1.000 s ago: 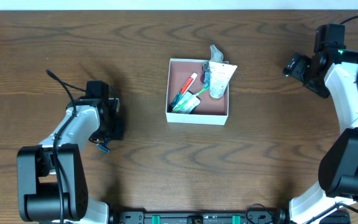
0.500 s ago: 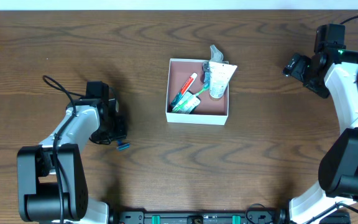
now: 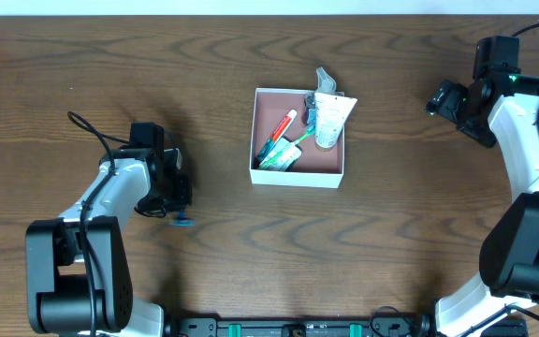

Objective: Pack container
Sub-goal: 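Lower the left gripper and close it on the razor handle, then lift the razor into the box and open the left gripper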

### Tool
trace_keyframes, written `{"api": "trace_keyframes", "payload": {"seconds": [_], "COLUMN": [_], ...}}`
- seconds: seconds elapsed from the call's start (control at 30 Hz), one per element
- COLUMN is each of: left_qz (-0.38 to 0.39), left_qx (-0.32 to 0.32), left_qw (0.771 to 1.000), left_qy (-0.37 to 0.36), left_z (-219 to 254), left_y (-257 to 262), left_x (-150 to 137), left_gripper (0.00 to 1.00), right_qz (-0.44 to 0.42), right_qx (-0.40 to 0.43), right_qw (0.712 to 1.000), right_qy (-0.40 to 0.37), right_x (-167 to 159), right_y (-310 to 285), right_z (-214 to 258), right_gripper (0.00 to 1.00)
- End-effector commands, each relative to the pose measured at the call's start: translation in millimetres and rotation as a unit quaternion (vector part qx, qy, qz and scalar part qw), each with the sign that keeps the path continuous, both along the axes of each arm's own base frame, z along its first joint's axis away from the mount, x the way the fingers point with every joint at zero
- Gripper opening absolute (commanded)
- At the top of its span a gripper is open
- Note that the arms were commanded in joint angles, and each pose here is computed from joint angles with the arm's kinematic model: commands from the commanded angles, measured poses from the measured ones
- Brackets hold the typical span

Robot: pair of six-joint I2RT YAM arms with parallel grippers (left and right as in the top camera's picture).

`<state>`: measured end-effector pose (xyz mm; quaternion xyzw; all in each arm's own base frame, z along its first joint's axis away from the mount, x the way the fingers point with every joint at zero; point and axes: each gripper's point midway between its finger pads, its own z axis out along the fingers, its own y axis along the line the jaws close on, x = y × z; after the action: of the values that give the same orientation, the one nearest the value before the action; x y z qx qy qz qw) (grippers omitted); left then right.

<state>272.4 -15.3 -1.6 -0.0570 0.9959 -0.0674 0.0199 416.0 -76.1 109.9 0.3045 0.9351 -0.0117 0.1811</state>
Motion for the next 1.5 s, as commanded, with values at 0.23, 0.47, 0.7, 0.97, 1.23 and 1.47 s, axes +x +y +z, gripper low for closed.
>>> {"api": "trace_keyframes", "payload": {"seconds": [0.23,0.47,0.7,0.97,1.23,1.47], "left_qz": [0.016,0.013,-0.040,-0.091,-0.134,-0.133], "left_qx": [-0.006,-0.096,-0.274,-0.389,-0.314,-0.246], "left_qw": [1.000,0.992,0.946,0.880,0.894,0.918], "left_qy": [-0.020,-0.079,-0.168,-0.257,-0.290,-0.281], "left_z": [-1,38,123,198,188,164], "left_y": [-1,-30,-86,-138,-198,-211], "left_x": [11,50,96,130,133,127], "left_gripper": [0.08,0.06,0.06,0.06,0.06,0.11], "right_qz": [-0.009,-0.009,-0.009,-0.009,-0.009,-0.009], "right_qx": [-0.001,-0.001,-0.001,-0.001,-0.001,-0.001], "right_qw": [1.000,1.000,1.000,1.000,1.000,1.000], "right_qy": [-0.003,-0.003,-0.003,-0.003,-0.003,-0.003], "right_x": [2,2,2,2,2,2], "right_y": [-2,-2,-2,-2,-2,-2], "right_z": [2,2,2,2,2,2], "right_gripper": [0.99,0.99,0.99,0.99,0.99,0.99]}}
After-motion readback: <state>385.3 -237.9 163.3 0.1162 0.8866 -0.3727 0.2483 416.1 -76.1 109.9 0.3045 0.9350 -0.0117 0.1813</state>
